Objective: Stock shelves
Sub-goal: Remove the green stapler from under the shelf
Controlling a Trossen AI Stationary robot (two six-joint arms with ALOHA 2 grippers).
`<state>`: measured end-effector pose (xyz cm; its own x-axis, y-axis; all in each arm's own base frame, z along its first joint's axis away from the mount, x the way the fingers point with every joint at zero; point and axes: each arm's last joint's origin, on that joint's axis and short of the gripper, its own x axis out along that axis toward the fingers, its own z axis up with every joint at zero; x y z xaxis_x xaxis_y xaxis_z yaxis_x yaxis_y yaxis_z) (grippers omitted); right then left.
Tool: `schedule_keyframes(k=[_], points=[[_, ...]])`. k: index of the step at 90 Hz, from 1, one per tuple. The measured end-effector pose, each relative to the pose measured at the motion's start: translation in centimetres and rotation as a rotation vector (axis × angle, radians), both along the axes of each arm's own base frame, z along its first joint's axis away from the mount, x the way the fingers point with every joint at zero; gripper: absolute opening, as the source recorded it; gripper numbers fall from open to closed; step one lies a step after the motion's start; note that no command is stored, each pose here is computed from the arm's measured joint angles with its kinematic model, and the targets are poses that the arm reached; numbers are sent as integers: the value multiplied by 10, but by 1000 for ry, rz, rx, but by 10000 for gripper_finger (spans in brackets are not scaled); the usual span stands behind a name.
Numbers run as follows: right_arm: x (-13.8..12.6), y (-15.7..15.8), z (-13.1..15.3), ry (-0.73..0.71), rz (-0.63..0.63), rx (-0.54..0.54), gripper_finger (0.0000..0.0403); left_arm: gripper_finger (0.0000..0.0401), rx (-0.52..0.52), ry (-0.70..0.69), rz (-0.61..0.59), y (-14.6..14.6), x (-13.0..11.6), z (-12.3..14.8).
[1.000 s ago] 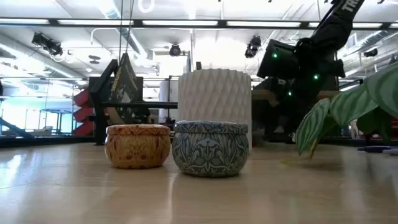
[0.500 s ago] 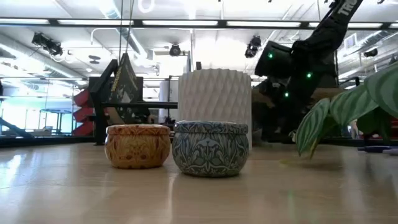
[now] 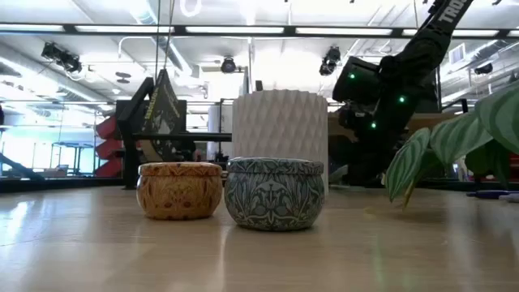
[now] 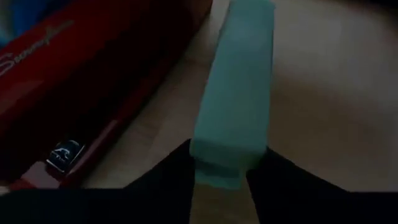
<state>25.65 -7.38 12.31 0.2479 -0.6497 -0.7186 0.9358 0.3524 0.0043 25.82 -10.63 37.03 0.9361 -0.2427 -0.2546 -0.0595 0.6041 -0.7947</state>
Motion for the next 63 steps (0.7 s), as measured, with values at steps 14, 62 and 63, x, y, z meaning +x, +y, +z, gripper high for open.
schedule_keyframes(k=[14, 62, 63], points=[[2, 13, -1, -23, 22, 38, 13, 140, 0, 0, 2, 0, 0, 0], [-9, 78, 38, -255, 23, 46, 12, 140, 6, -9, 25, 1, 0, 1], [-8, 77, 38, -255, 29, 41, 14, 140, 7, -9, 26, 1, 0, 1]])
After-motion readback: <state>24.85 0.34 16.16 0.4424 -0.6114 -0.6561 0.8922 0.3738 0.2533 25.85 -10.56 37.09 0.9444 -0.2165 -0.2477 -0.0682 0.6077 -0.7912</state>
